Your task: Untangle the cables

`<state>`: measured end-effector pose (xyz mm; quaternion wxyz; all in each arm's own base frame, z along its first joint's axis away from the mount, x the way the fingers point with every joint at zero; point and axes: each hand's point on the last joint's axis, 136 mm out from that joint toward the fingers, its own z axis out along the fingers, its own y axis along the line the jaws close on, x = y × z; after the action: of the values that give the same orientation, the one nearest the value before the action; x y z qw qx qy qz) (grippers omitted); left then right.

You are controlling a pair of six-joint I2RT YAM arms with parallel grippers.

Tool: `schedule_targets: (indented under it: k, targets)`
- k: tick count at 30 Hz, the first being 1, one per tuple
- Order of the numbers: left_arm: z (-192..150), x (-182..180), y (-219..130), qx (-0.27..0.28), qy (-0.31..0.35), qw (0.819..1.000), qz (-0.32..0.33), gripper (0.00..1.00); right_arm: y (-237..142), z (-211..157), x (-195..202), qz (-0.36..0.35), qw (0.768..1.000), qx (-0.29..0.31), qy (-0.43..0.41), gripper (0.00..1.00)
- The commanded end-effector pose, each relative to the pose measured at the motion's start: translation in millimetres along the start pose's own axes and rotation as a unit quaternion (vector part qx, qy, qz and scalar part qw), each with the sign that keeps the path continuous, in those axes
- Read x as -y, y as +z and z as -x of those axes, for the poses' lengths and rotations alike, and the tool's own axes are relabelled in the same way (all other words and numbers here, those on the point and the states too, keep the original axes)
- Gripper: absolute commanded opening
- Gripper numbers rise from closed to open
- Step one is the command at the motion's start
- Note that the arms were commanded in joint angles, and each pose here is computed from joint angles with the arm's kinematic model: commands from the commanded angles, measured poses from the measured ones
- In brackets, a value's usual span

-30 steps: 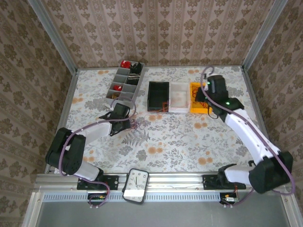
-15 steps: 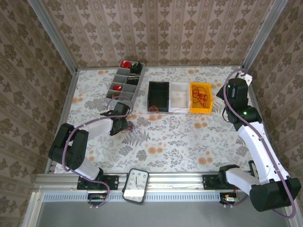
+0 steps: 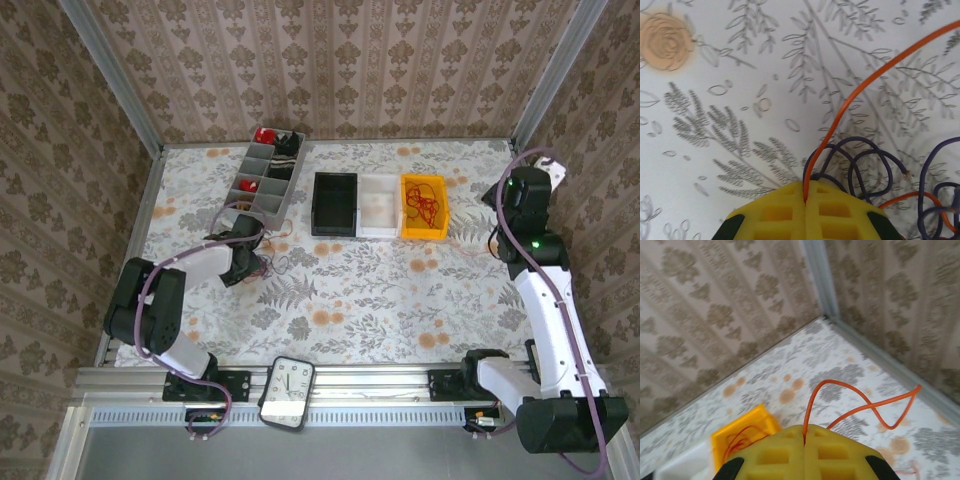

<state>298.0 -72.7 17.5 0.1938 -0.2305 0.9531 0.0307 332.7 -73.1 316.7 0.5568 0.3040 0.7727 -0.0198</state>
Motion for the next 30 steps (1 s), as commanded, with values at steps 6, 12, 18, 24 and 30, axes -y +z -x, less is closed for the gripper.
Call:
schedule_targets:
  k: [6,12,18,24,30]
  targets:
    - [-32.0,126.3,-28.5,-0.008,0.214,0.938,-0.271,0.00,-50.3,39.1,-122.5,0.257,0.965,0.012,-0.048,0.03]
    - [-58.6,154.3,-39.8,-0.016,0.288,0.905,-0.314,0.00,-94.2,82.6,-200.0,0.369,0.925,0.057,-0.075,0.03]
    - [-61.9,161.5,-40.8,-0.022,0.309,0.901,-0.304,0.00,-92.9,117.6,-250.0,0.414,0.903,0.093,-0.071,0.03]
    - [-60.9,159.9,-38.4,-0.018,0.313,0.905,-0.288,0.00,-80.4,134.9,-286.0,0.436,0.890,0.113,-0.069,0.03]
    - [-58.8,161.9,-36.6,-0.013,0.316,0.904,-0.286,0.00,-87.3,155.1,-303.2,0.446,0.881,0.143,-0.069,0.03]
